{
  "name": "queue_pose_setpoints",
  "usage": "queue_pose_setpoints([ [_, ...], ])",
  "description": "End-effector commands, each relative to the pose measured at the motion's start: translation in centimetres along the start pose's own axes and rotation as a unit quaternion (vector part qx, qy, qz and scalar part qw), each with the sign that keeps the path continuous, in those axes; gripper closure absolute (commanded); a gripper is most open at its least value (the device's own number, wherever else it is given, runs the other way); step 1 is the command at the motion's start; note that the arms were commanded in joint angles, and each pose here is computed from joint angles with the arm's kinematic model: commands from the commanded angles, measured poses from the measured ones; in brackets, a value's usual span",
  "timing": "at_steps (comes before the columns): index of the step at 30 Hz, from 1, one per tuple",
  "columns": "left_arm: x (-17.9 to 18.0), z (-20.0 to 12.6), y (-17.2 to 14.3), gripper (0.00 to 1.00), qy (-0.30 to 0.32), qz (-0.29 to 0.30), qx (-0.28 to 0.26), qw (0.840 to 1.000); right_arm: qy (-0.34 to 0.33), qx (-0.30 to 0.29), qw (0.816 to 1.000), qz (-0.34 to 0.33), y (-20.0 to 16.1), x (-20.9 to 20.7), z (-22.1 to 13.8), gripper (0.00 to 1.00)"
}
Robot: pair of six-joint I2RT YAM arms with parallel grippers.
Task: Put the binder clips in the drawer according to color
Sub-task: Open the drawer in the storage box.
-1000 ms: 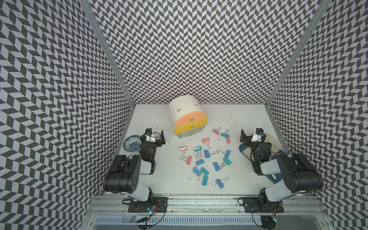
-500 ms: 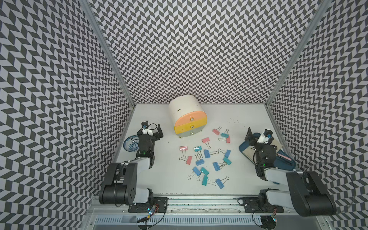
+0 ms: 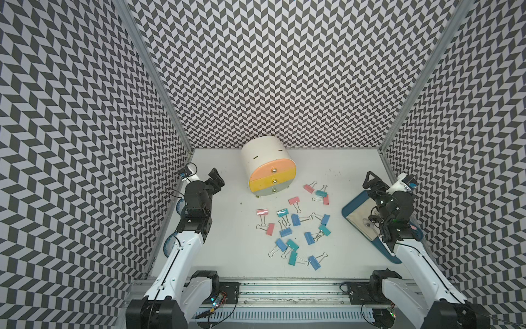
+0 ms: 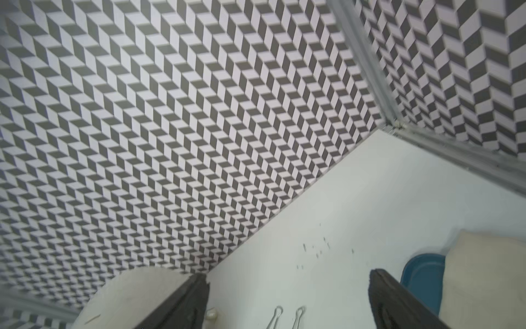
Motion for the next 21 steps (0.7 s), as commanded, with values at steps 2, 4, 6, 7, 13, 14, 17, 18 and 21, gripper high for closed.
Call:
queue_pose_setpoints([
  [2, -1.7, -0.3, -2.0, 0.28, -0.046, -0.072, 0.155, 0.984, 0.126, 0.130, 0.982, 0.054, -1.4, 3.1, 0.7, 0.22],
  [4, -2.4, -0.4, -2.4, 0.36, -0.056, -0.091, 0.204, 0.973, 0.150, 0.163, 0.973, 0.056, -2.0, 4.7, 1.2, 0.25],
  [6, -3.0, -0.8, -2.7, 0.38, -0.067, -0.108, 0.236, 0.963, 0.171, 0.178, 0.968, 0.050, -2.5, 6.7, 1.2, 0.26],
  [7, -3.0, -1.1, -2.9, 0.38, -0.073, -0.119, 0.249, 0.958, 0.186, 0.184, 0.964, 0.045, -2.9, 7.9, 1.1, 0.26],
  [13, -2.7, -3.6, -4.8, 0.39, -0.103, -0.154, 0.313, 0.932, 0.260, 0.250, 0.932, 0.037, -7.0, 14.0, 0.4, 0.30],
  [14, -2.6, -4.0, -5.2, 0.39, -0.105, -0.155, 0.322, 0.928, 0.270, 0.260, 0.926, 0.038, -7.8, 14.7, 0.2, 0.32],
  [17, -1.5, -5.1, -6.9, 0.41, -0.100, -0.162, 0.352, 0.916, 0.289, 0.294, 0.910, 0.046, -10.8, 16.1, -0.4, 0.34],
  [18, -1.0, -5.5, -7.6, 0.41, -0.100, -0.167, 0.360, 0.912, 0.292, 0.304, 0.906, 0.045, -11.9, 16.6, -0.5, 0.35],
  [21, 0.4, -6.5, -9.5, 0.42, -0.097, -0.187, 0.376, 0.902, 0.301, 0.331, 0.894, 0.036, -14.4, 17.7, -0.5, 0.40],
])
Point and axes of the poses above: each gripper's point midway between its finger pads, its own z axis out along the fingers, its own x axis along the line the jaws close on, y = z × x, the point moved 8 cm from there along -z, back along the fingers, and after that the axes turned 9 degrees about -z, right-handed, at the moved point
